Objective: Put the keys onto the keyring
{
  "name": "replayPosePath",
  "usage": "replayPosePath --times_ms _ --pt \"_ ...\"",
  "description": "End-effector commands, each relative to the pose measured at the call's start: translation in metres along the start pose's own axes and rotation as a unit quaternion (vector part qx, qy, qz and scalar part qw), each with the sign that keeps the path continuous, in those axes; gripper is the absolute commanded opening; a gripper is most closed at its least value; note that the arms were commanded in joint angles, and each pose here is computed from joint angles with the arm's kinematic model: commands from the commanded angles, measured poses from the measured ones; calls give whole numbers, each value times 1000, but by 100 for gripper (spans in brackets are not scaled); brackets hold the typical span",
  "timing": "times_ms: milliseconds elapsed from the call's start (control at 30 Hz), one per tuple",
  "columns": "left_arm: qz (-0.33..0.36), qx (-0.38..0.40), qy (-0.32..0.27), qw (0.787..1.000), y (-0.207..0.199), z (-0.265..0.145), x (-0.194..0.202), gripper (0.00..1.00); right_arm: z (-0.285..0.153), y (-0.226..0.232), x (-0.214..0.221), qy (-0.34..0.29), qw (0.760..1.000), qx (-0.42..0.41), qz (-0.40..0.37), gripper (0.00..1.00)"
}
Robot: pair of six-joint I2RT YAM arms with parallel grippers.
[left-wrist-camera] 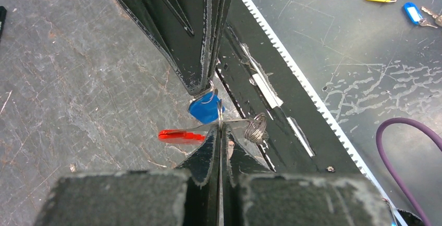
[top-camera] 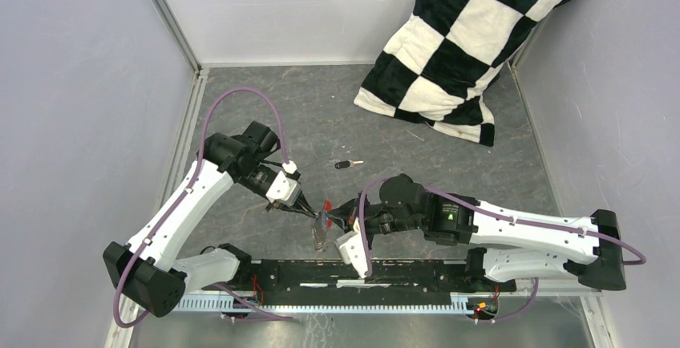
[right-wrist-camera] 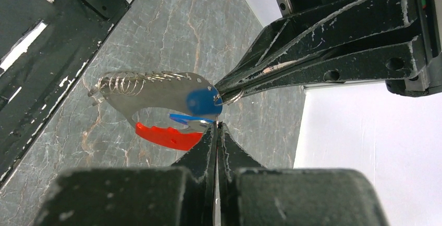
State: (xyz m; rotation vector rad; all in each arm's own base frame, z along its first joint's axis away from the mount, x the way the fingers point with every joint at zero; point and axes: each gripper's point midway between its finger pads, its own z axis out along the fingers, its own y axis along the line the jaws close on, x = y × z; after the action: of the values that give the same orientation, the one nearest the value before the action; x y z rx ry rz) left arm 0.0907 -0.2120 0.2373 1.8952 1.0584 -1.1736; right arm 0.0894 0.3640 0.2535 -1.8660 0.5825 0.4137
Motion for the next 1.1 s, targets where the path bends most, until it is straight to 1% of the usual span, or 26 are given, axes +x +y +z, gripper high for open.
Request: replayPosePath --times_ms 0,1067 --pt "25 -8 -14 1000 4 -2 -13 2 -2 -28 -18 -15 999 36 -9 0" --pt "16 -19 -11 1000 8 -1 -11 2 3 -34 -23 -13 999 43 -15 0"
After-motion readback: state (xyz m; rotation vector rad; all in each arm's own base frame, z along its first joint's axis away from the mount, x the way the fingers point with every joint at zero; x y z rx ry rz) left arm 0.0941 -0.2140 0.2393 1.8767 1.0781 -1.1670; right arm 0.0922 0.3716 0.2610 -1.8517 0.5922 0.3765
